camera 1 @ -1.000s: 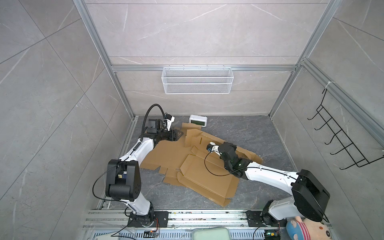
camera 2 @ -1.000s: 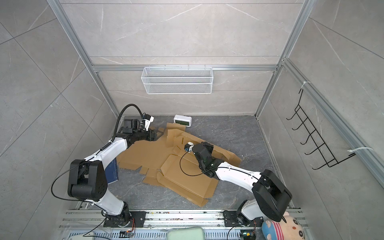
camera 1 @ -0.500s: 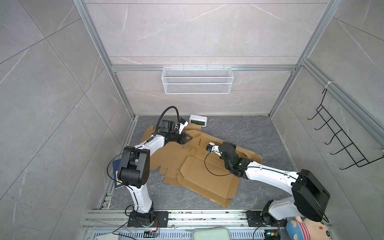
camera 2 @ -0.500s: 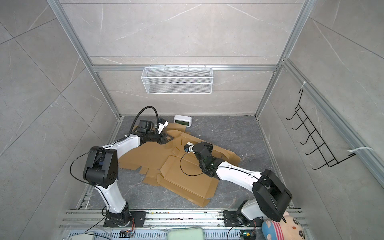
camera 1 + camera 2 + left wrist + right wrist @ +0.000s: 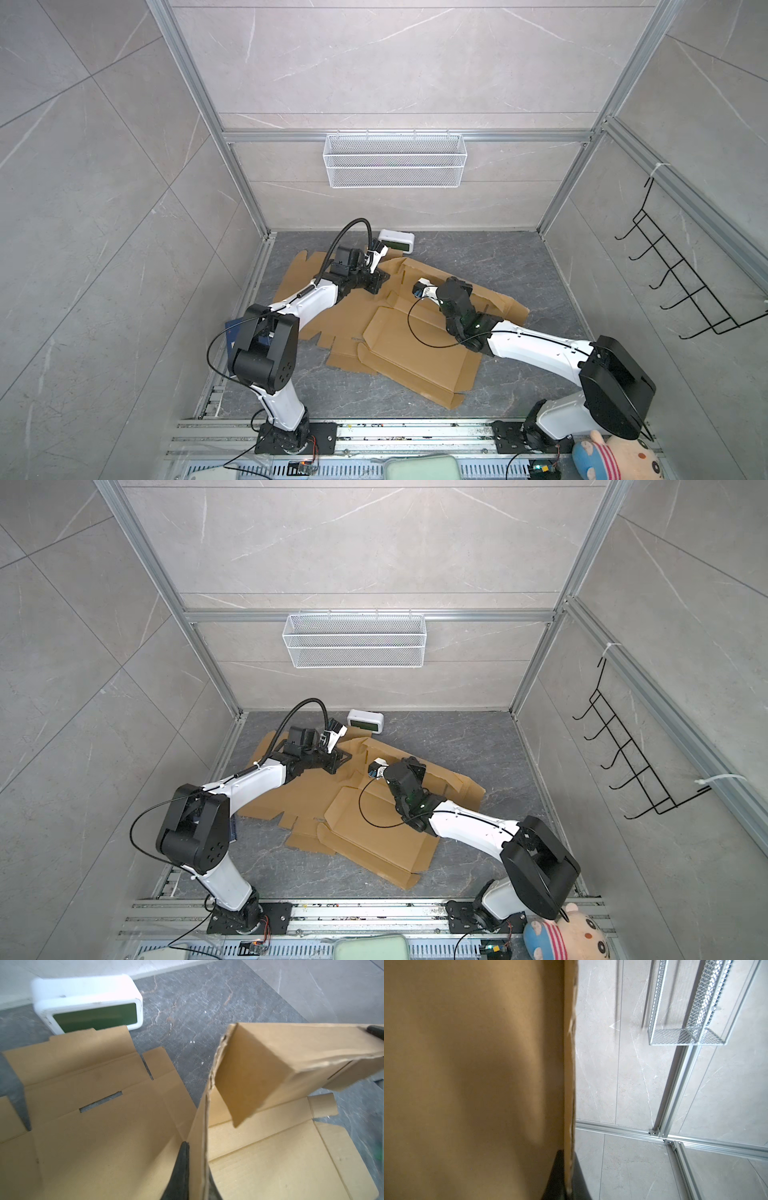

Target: Fold the paper box

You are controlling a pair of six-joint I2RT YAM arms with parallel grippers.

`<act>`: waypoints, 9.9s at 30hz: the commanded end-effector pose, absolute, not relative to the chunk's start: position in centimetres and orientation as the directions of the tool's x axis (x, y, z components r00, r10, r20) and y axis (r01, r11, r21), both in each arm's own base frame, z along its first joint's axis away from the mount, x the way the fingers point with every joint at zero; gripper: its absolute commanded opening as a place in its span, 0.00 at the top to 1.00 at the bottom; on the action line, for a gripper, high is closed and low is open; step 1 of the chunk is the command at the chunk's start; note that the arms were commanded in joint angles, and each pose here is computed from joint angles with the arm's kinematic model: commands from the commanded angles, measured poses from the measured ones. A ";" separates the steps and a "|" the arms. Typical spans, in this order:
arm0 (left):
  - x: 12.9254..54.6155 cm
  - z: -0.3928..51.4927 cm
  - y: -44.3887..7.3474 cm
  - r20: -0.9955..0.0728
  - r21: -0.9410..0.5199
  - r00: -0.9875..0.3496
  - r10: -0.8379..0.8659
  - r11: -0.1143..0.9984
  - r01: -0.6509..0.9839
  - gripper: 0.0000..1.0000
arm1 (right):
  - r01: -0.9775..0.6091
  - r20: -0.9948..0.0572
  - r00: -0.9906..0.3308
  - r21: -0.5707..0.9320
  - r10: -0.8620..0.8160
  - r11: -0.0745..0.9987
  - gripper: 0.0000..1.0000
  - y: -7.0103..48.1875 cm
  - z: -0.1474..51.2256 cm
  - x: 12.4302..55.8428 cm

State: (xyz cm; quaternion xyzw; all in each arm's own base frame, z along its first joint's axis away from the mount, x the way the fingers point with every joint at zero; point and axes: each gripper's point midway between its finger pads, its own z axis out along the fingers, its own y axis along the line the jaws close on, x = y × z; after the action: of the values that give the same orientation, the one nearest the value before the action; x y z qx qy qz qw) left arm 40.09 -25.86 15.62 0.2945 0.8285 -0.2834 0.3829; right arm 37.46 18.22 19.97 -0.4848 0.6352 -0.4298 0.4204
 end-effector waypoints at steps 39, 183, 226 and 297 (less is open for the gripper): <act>34.2 21.2 -23.4 -0.811 -0.389 -0.573 0.120 0.620 0.681 0.41 | 0.022 -0.047 -0.100 -0.999 -0.994 0.045 1.00 20.8 16.8 33.5; 40.1 14.5 -22.6 -0.972 0.086 -0.189 0.138 0.961 0.261 1.00 | -0.565 -0.857 -0.320 -0.170 -0.405 0.807 0.36 21.6 24.4 30.2; 36.7 12.4 -22.5 -0.953 0.128 -0.258 0.158 0.983 0.131 1.00 | 0.136 -0.356 -0.883 0.429 0.306 0.893 0.56 16.0 15.9 35.4; 37.8 10.4 -19.8 -0.845 0.222 -0.471 0.252 0.968 0.118 1.00 | 0.048 -0.523 -0.765 0.534 0.375 0.844 0.56 10.4 8.9 33.1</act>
State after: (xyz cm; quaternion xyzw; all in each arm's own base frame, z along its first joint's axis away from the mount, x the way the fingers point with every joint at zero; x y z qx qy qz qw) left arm 38.67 -22.08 12.84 0.0782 0.8336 0.0297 0.5460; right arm 34.60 11.15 7.14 0.1476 0.8913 0.2641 0.3378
